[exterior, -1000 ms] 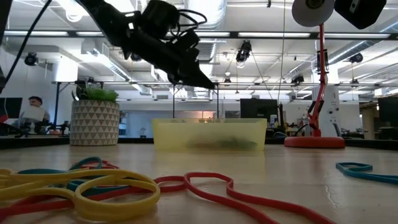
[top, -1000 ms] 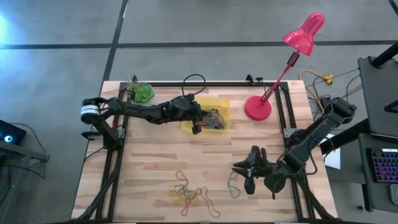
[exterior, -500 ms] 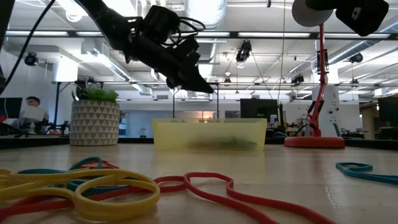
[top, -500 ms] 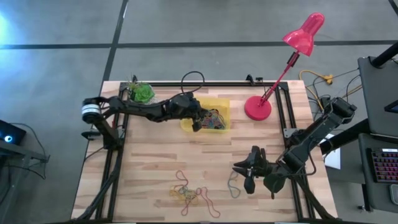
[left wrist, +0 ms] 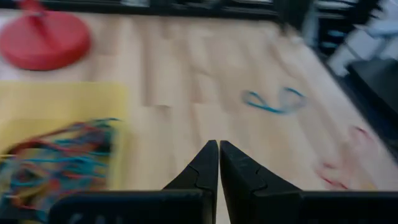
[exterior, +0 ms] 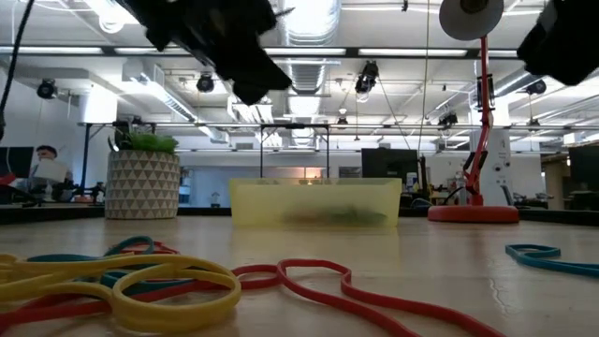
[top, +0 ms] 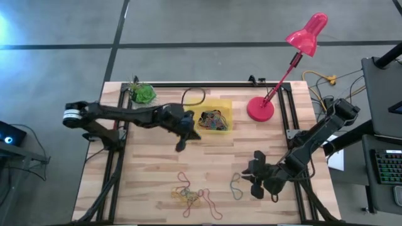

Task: Pick and place rubber bands into bin
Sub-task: Put the blue rubber band into the yellow bin

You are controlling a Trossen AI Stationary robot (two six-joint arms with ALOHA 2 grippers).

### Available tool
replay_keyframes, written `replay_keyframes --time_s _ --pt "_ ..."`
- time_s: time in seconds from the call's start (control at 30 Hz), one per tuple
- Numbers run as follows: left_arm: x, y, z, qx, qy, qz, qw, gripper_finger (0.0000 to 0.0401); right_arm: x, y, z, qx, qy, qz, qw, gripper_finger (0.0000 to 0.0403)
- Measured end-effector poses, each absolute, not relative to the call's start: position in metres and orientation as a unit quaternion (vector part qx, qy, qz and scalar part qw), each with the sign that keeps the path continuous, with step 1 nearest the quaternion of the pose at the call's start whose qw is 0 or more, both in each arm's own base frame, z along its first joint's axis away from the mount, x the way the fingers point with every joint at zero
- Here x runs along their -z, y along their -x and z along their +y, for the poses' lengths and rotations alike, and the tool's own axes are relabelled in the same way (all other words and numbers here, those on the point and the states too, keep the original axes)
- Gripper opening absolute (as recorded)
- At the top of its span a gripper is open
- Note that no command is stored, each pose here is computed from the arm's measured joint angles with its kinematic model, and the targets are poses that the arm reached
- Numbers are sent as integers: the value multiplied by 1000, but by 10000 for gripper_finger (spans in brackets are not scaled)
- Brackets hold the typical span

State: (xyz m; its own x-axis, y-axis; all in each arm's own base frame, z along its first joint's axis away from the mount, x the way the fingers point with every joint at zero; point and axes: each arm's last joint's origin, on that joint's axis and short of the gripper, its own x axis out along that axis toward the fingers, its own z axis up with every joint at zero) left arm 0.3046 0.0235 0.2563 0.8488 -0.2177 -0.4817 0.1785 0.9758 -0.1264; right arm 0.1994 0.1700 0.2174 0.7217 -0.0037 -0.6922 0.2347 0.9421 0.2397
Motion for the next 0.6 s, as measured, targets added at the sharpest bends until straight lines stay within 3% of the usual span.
replay_keyframes --time_s 0.33,0.6 --pt "-254 -266 -51 221 19 340 914 0 -195 -214 179 33 -148 401 904 134" --pt "-212 -253 -78 200 -15 412 889 0 -178 -227 181 50 -179 413 891 173"
